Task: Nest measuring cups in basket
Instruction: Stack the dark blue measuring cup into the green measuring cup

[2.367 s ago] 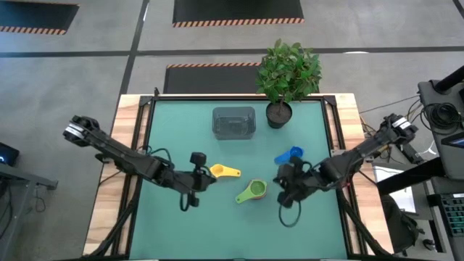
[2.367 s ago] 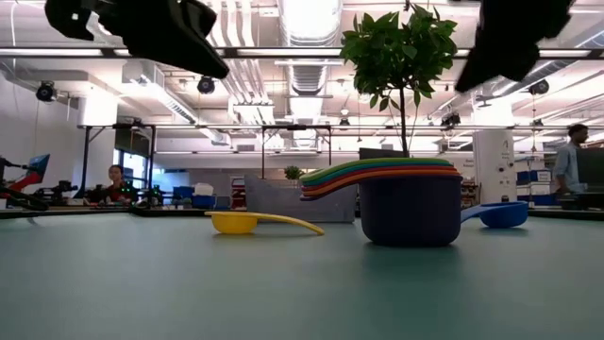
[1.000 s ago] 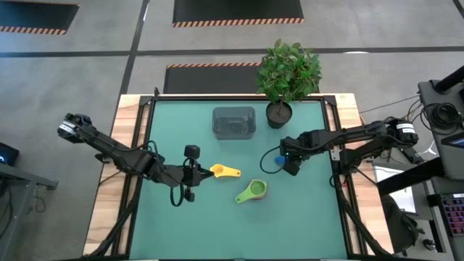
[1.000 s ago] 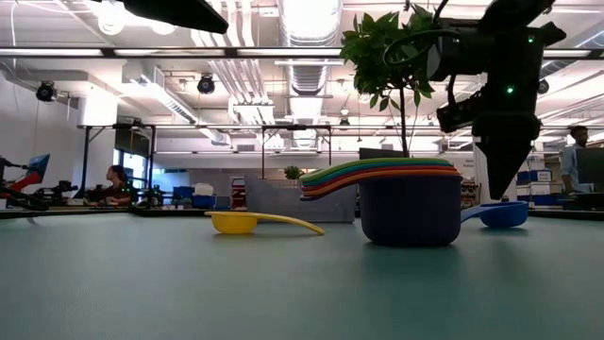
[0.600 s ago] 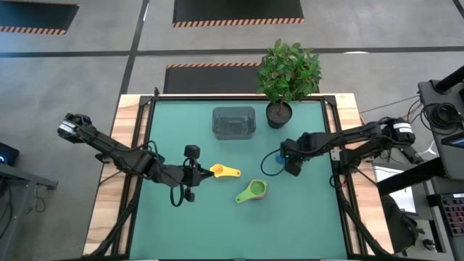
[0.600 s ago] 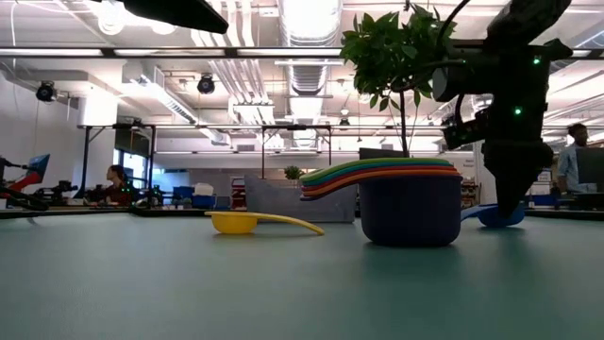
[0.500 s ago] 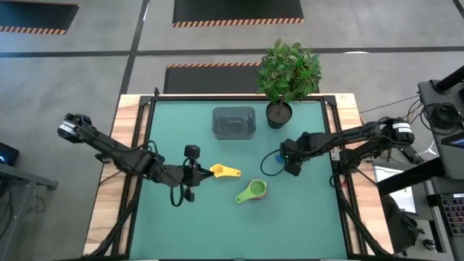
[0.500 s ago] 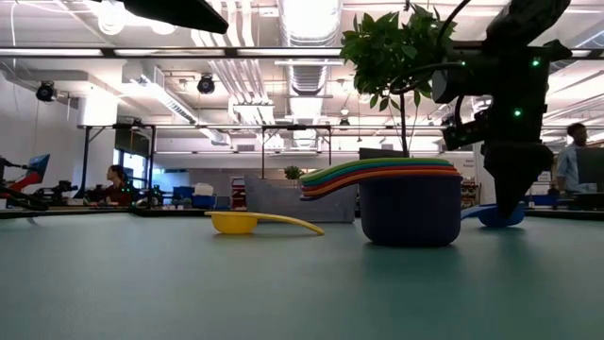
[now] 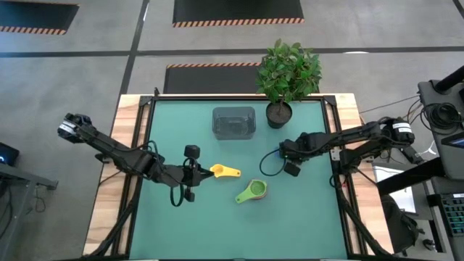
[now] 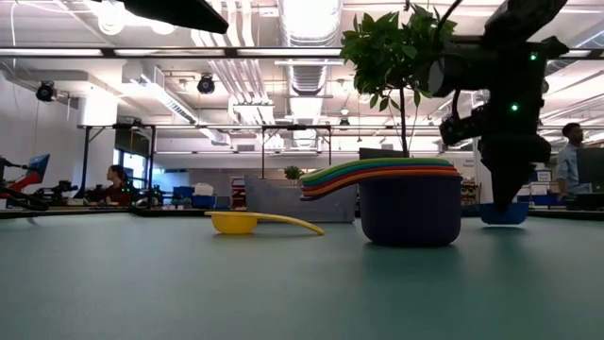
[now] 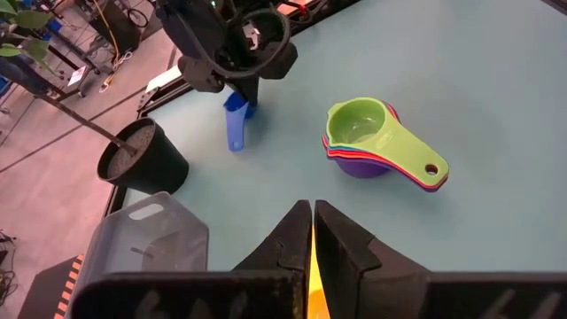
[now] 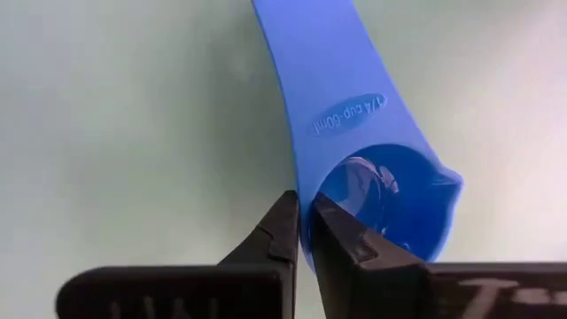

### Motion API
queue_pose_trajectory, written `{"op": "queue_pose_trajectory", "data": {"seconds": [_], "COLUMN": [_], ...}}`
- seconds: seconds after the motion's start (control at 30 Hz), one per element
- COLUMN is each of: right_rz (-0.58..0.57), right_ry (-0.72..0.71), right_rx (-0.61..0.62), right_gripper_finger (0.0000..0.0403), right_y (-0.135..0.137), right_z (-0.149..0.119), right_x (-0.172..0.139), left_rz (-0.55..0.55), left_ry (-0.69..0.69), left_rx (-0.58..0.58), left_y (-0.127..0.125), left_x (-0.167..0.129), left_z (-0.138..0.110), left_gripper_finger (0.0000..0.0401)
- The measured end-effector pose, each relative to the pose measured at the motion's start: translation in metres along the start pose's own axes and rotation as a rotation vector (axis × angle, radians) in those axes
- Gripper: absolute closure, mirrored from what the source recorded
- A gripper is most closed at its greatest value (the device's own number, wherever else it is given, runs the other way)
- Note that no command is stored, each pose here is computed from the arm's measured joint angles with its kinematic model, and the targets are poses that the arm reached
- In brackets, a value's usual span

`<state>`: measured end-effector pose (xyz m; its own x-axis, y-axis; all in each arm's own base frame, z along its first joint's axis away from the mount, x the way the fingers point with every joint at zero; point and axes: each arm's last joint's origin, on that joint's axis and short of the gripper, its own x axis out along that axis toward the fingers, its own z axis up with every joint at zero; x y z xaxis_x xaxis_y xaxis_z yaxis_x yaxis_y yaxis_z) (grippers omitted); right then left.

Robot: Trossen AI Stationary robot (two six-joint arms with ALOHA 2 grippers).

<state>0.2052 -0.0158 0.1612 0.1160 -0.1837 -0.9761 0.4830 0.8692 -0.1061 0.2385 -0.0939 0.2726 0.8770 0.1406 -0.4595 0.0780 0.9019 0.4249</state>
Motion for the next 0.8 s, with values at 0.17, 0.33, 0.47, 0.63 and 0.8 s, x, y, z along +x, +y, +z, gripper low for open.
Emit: {"op": "queue_pose_trajectory", "data": {"seconds": [0.17, 0.33, 0.47, 0.63, 0.8], "right_rz": [0.046, 0.106, 0.136, 0.145, 0.156], "right_ry": [-0.068, -0.165, -0.247, -0.279, -0.274], "right_rx": [-0.024, -0.07, -0.099, -0.169, -0.282], "right_gripper_finger": [0.0391, 0.0391, 0.0391, 0.0391, 0.0391], "right_y": [0.015, 0.042, 0.066, 0.106, 0.148], "right_z": [0.01, 0.018, 0.024, 0.038, 0.054], "right_x": [-0.018, -0.046, -0.068, -0.08, -0.087], "left_rz": [0.0, 0.0, 0.0, 0.001, 0.001], "left_ry": [0.0, -0.001, -0.001, -0.006, -0.008], "left_rx": [0.0, -0.001, -0.001, -0.004, -0.005], "left_y": [0.0, 0.0, 0.0, 0.0, 0.0], "left_x": [0.0, 0.0, 0.0, 0.0, 0.0], "left_z": [0.0, 0.0, 0.0, 0.001, 0.001], "left_gripper_finger": [0.0401, 0.0401, 0.0401, 0.0401, 0.0401]}}
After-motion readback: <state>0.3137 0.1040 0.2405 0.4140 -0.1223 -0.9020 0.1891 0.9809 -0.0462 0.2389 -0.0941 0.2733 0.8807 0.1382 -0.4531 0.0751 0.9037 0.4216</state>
